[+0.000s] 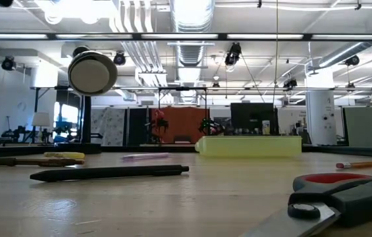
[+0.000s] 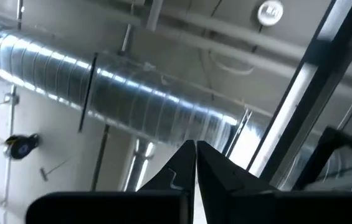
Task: Pick & place school supplies into a supply box
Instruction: Put the yellow pen into the supply box
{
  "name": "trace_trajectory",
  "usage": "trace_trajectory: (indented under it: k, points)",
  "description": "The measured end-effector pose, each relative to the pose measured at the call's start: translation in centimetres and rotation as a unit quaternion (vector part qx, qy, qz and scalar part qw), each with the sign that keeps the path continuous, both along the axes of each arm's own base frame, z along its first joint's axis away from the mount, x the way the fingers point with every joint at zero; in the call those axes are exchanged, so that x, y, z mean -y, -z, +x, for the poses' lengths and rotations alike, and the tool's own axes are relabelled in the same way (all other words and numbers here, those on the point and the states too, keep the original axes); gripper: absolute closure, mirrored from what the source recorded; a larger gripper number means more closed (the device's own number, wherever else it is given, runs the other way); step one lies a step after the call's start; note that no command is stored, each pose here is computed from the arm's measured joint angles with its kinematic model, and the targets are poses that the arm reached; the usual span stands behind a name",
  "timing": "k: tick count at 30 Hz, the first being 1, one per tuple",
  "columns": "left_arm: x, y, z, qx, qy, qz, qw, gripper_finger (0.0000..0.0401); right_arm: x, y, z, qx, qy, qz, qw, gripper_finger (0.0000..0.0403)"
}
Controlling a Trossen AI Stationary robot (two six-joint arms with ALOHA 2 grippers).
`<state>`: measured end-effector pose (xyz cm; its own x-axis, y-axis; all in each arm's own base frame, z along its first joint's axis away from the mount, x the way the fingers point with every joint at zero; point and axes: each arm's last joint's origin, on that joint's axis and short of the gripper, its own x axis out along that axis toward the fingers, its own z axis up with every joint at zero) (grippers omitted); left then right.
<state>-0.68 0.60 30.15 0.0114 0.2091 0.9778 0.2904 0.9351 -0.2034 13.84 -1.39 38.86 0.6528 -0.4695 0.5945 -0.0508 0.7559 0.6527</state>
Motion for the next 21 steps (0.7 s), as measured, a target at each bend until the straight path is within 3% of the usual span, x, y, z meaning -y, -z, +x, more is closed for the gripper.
trace_trajectory:
  k: [5,8,11,15,18,21]
  points:
    - [0.1,-3.7,-2.8,0.062,-0.014,0.015,0.998,0.0401,0.0,-2.6,0.3,-0.013,0.05,-0.052,0.997,0.038]
    - [0.3,-6.1,-3.4,0.053,-0.054,0.041,0.996,0.0401,0.0,-4.0,0.0,-0.015,0.079,-0.08,0.994,0.038]
    - [0.3,-8.7,-3.1,0.0,-0.066,0.043,0.997,0.0401,0.0,-5.2,-0.5,-0.031,0.107,-0.107,0.988,0.038]
    - [0.2,-11.7,-0.4,-0.134,-0.078,0.039,0.987,0.0401,0.0,-6.6,-1.1,-0.067,0.135,-0.136,0.979,0.038]
    - [0.1,-13.9,1.5,-0.207,-0.129,0.053,0.968,0.0401,0.0,-7.5,-1.4,-0.113,0.174,-0.18,0.962,0.038]
    - [0.1,-16.0,2.8,-0.226,-0.154,0.059,0.96,0.0401,0.0,-8.2,-1.6,-0.156,0.203,-0.219,0.942,0.038]
